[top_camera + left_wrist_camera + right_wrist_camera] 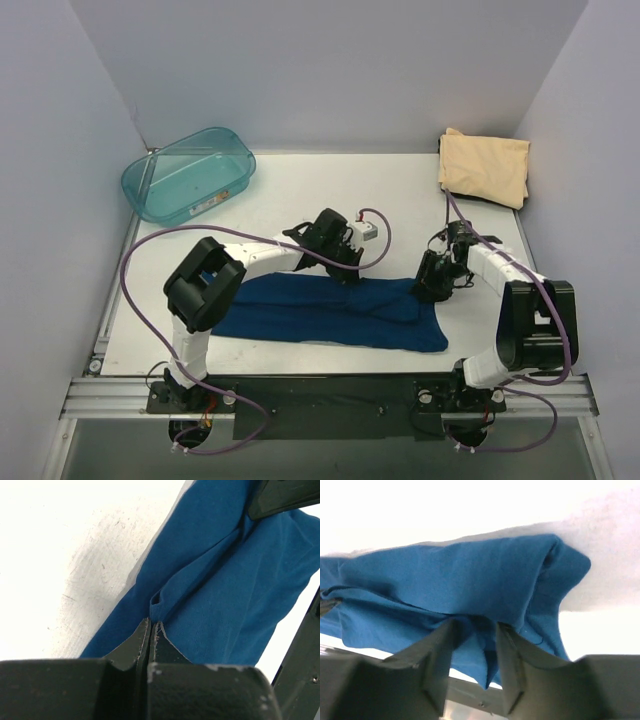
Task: Fold and stack the t-shirts
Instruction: Fold the other side of the tshirt into a rectangle
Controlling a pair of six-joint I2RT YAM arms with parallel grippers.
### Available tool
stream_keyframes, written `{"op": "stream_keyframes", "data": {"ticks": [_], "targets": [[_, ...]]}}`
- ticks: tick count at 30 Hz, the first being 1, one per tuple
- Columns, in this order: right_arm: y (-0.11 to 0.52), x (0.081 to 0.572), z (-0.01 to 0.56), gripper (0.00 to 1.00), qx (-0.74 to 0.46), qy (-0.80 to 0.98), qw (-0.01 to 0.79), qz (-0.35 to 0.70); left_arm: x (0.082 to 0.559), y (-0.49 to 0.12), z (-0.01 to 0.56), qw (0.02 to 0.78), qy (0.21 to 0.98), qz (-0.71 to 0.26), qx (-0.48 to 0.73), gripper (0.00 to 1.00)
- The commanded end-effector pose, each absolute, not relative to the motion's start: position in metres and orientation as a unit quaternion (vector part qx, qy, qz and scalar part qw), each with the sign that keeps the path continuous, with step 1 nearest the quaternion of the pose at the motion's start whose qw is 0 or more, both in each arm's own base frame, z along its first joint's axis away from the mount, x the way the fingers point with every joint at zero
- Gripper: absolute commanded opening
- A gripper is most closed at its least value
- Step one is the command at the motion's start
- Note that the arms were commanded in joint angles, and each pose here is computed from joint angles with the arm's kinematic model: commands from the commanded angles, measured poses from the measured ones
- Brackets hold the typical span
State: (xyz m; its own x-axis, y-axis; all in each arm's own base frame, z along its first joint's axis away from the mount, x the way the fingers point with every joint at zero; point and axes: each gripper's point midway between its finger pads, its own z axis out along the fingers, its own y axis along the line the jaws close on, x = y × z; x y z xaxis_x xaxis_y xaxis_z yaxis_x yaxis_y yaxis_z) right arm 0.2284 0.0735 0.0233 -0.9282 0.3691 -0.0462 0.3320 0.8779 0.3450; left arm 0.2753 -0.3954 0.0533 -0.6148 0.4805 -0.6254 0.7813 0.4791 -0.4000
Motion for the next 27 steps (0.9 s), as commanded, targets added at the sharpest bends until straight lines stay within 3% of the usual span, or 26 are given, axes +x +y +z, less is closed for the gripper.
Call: {"op": "stream_keyframes", "data": {"ticks": [1, 11, 19, 21, 25, 27], "targets": [[0.069, 0.229, 0.031, 0.42, 0.181, 0.967, 0.077, 0.164, 0.280, -0.399, 0.054, 0.237, 0.829, -0.346, 0.371, 0.00], [0.070, 0.182, 0.053, 0.48, 0.226, 0.954, 0.112, 0.164, 0.289, -0.393, 0.055, 0.242, 0.837, -0.334, 0.359, 0.00], [0.075, 0.174, 0.024, 0.49, 0.218, 0.956, 0.098, 0.171, 0.287, -0.394, 0.056, 0.239, 0.835, -0.340, 0.361, 0.00], [0.078, 0.178, 0.017, 0.46, 0.217, 0.956, 0.091, 0.175, 0.285, -0.394, 0.056, 0.237, 0.834, -0.342, 0.361, 0.00], [0.082, 0.178, 0.010, 0.18, 0.219, 0.954, 0.088, 0.187, 0.284, -0.394, 0.058, 0.240, 0.833, -0.344, 0.362, 0.00], [0.086, 0.180, 0.014, 0.11, 0.210, 0.951, 0.101, 0.201, 0.285, -0.395, 0.062, 0.243, 0.831, -0.346, 0.362, 0.00]]}}
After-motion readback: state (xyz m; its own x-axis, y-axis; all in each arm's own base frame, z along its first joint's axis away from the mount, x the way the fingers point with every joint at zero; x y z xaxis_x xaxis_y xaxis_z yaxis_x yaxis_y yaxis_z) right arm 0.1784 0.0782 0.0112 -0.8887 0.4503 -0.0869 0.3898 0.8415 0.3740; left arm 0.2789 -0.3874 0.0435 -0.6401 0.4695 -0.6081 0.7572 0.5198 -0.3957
